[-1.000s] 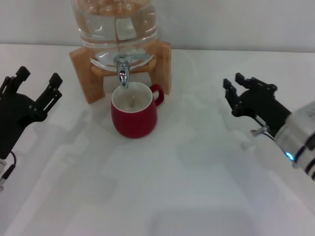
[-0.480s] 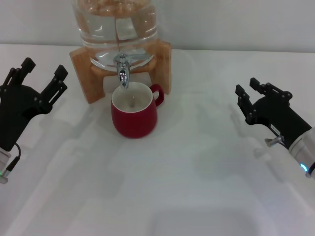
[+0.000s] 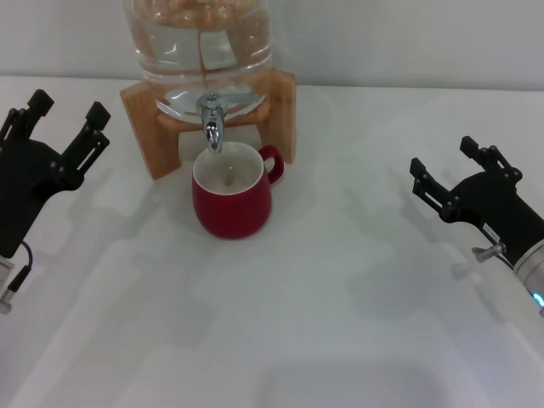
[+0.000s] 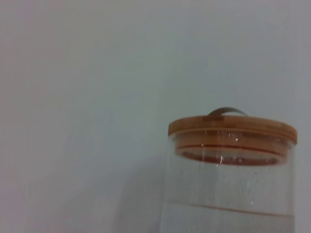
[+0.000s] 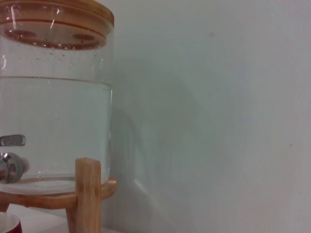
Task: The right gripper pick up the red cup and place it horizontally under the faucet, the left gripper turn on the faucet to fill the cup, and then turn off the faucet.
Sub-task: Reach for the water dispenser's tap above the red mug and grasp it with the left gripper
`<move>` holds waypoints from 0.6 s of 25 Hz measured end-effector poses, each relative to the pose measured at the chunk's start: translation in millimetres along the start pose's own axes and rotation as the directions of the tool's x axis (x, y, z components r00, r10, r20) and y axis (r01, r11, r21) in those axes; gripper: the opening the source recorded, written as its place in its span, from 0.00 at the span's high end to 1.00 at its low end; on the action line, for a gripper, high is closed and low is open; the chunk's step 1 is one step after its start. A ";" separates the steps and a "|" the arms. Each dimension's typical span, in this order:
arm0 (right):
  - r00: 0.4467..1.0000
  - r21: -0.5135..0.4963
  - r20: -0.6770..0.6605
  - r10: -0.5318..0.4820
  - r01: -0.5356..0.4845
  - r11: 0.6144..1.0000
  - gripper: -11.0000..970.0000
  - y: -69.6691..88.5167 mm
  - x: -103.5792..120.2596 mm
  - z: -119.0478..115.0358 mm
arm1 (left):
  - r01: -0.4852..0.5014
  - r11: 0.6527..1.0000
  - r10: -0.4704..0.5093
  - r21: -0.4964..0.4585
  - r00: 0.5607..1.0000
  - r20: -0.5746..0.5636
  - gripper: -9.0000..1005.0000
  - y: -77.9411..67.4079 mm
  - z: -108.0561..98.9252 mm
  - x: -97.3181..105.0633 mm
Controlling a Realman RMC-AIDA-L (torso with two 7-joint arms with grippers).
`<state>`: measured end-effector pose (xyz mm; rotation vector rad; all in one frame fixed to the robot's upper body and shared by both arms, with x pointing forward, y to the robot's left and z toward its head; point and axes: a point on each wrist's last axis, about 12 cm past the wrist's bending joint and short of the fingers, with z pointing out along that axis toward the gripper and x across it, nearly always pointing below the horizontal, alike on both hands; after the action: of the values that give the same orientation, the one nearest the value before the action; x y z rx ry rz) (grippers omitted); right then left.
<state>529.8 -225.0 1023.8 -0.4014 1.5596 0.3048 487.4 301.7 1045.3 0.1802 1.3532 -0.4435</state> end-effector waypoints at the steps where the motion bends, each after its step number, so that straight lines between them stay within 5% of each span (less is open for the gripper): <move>1: 1.000 0.000 0.004 0.000 0.000 1.000 0.22 0.0 -0.3 -0.4 | 0.000 1.000 0.000 0.002 1.000 0.005 0.15 -0.2 0.0 -0.6; 3: 1.000 0.000 0.010 0.000 0.000 1.000 0.14 -0.1 -0.6 -1.3 | -0.001 1.000 0.001 0.007 1.000 0.011 0.15 -0.2 0.5 -1.7; 15: 0.999 -0.008 0.019 0.026 -0.026 1.000 0.12 1.2 -0.2 -4.7 | -0.008 1.000 0.007 0.021 1.000 0.029 0.15 0.0 5.2 -5.2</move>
<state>525.0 -226.0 1024.0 -0.3839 1.5464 0.3343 491.3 300.8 1051.4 0.1958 1.3196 -0.4525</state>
